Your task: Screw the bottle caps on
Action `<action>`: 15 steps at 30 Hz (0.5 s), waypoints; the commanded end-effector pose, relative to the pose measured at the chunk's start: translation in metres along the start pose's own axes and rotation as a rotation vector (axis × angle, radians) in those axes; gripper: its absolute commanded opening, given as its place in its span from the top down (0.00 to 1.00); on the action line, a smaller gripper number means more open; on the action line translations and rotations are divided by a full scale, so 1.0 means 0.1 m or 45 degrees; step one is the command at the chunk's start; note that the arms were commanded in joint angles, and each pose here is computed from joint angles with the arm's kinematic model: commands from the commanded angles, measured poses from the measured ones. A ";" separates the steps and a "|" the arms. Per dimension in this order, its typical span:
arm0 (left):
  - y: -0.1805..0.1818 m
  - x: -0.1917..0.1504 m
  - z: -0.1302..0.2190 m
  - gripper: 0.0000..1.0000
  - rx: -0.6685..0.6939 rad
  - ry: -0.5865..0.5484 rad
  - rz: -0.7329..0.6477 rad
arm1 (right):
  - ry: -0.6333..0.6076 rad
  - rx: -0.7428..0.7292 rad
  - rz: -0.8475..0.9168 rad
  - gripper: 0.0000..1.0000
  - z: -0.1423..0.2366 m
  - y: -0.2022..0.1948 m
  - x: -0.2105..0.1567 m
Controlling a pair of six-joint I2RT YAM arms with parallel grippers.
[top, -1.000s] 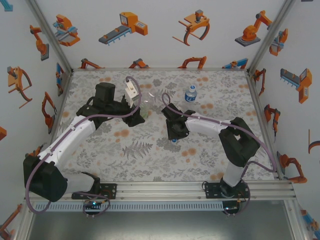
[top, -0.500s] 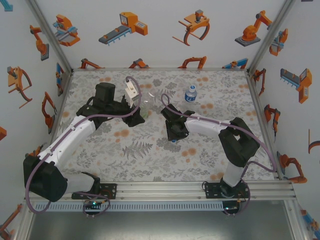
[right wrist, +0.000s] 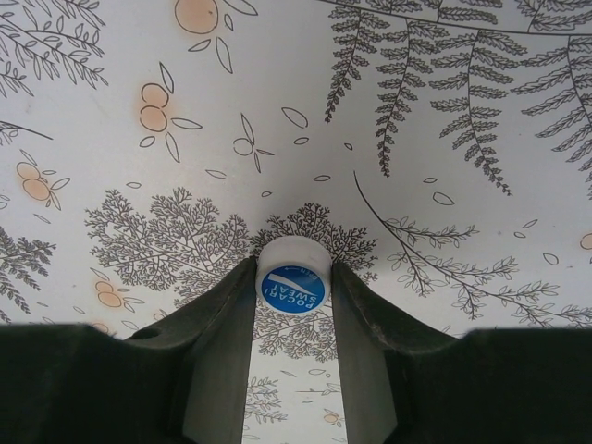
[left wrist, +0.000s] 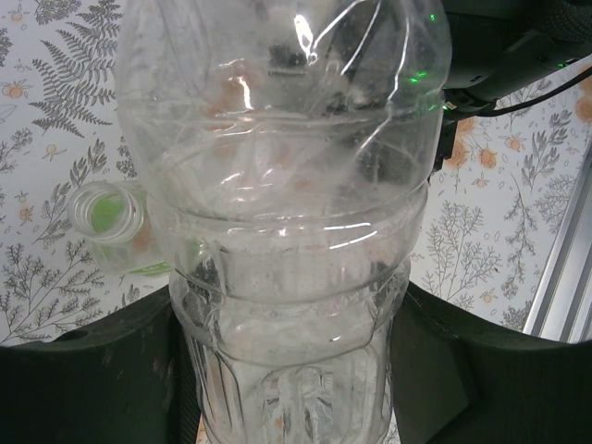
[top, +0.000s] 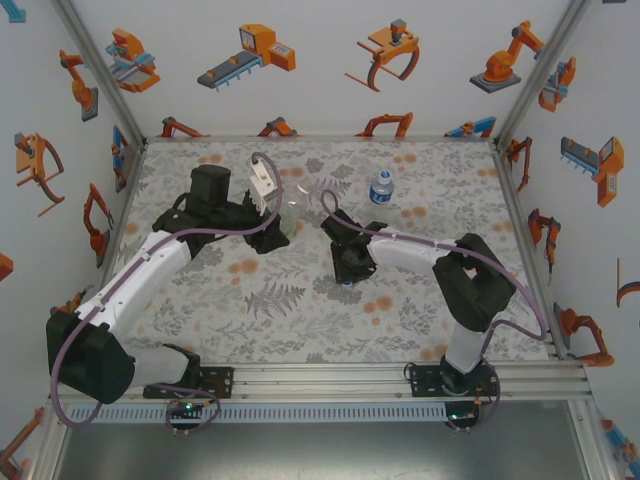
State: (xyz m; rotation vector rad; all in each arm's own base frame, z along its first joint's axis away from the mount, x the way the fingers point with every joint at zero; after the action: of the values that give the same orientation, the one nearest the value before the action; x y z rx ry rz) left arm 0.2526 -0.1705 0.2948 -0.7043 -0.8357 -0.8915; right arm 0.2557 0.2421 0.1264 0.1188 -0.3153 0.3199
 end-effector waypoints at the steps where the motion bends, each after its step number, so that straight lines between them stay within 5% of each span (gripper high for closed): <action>1: -0.01 0.11 0.07 0.99 -0.002 -0.035 -0.004 | 0.012 -0.009 -0.007 0.66 0.01 0.01 -0.02; 15: -0.24 0.05 0.06 0.99 -0.076 -0.015 -0.188 | -0.329 0.119 0.212 0.72 0.78 -0.04 0.03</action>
State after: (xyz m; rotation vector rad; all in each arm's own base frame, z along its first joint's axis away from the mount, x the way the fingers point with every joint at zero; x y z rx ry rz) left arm 0.2430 -0.1781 0.2982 -0.7061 -0.8515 -0.9677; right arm 0.2419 0.2275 0.1786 0.1958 -0.4785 0.3847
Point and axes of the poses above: each hand's point on the last joint's axis, 136 mm out from that joint toward the fingers, its own z axis back along the fingers, its own y axis along the line the jaws close on, x = y × z, the point moved 10 cm from there along z, back along the fingers, and after that the axes turned 7 degrees about z, right-handed, at the moved point
